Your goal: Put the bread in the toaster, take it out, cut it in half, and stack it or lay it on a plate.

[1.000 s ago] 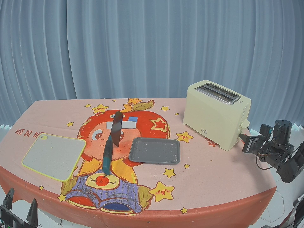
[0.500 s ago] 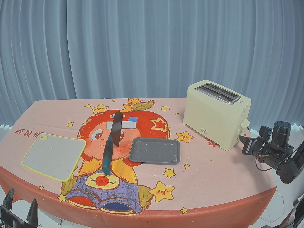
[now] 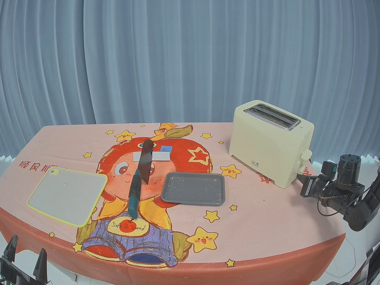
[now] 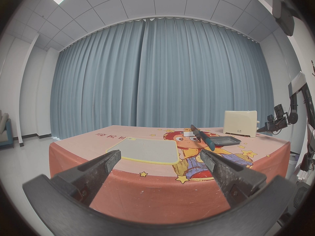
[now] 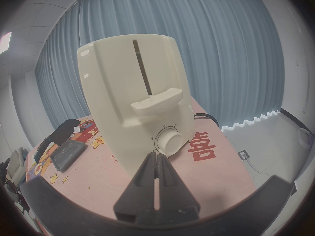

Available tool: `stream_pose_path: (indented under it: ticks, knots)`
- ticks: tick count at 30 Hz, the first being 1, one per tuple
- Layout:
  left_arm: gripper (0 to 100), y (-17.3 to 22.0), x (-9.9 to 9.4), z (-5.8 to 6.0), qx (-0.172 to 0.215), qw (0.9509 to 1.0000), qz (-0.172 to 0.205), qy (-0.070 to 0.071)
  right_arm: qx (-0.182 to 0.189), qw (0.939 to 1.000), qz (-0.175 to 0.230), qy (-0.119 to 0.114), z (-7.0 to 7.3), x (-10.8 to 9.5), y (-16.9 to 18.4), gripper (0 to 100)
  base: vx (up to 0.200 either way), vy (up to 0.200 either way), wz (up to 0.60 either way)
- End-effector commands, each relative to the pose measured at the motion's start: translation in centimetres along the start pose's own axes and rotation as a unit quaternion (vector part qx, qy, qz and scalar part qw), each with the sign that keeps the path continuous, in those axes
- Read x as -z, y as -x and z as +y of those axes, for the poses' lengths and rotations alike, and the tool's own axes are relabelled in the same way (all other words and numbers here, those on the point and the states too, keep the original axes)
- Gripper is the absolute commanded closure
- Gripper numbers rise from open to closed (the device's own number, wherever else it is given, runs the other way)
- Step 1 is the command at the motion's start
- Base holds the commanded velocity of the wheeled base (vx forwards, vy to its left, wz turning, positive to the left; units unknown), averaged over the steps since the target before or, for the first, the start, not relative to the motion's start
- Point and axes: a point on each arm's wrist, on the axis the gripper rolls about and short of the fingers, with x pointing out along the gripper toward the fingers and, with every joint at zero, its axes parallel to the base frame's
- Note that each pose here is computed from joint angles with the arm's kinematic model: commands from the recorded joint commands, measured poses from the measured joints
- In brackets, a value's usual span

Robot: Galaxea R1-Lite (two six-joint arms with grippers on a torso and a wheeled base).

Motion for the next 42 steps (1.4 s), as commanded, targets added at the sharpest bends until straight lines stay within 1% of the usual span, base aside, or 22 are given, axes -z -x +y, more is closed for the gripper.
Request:
stream_pose_path:
  ticks: [1, 12, 18, 26, 42]
  knots:
    - [0, -0.07, 0.5, 0.01, 0.0, 1.0, 0.005, 0.0, -0.002, 1.0, 0.002, 0.0, 0.08, 0.07, -0.02, 100, 0.0, 0.0, 0.0]
    - [0, -0.07, 0.5, 0.01, 0.0, 1.0, 0.005, 0.0, 0.001, 1.0, 0.002, 0.0, -0.02, 0.08, -0.04, 100, 0.0, 0.0, 0.0]
    - [0, -0.07, 0.5, 0.01, 0.0, 1.0, 0.005, 0.0, 0.005, 0.9999, 0.01, -0.001, -0.17, 0.45, -0.35, 100, 0.0, 0.0, 0.0]
    - [0, -0.09, 0.5, 0.01, 0.0, 1.0, 0.006, 0.0, 0.007, 0.9999, 0.011, -0.002, -0.27, 0.49, -0.39, 100, 0.0, 0.0, 0.0]
    - [0, -0.07, 0.5, 0.01, 0.0, 1.0, 0.005, 0.0, 0.004, 0.9999, 0.012, 0.0, -0.07, 0.56, -0.22, 100, 0.0, 0.0, 0.0]
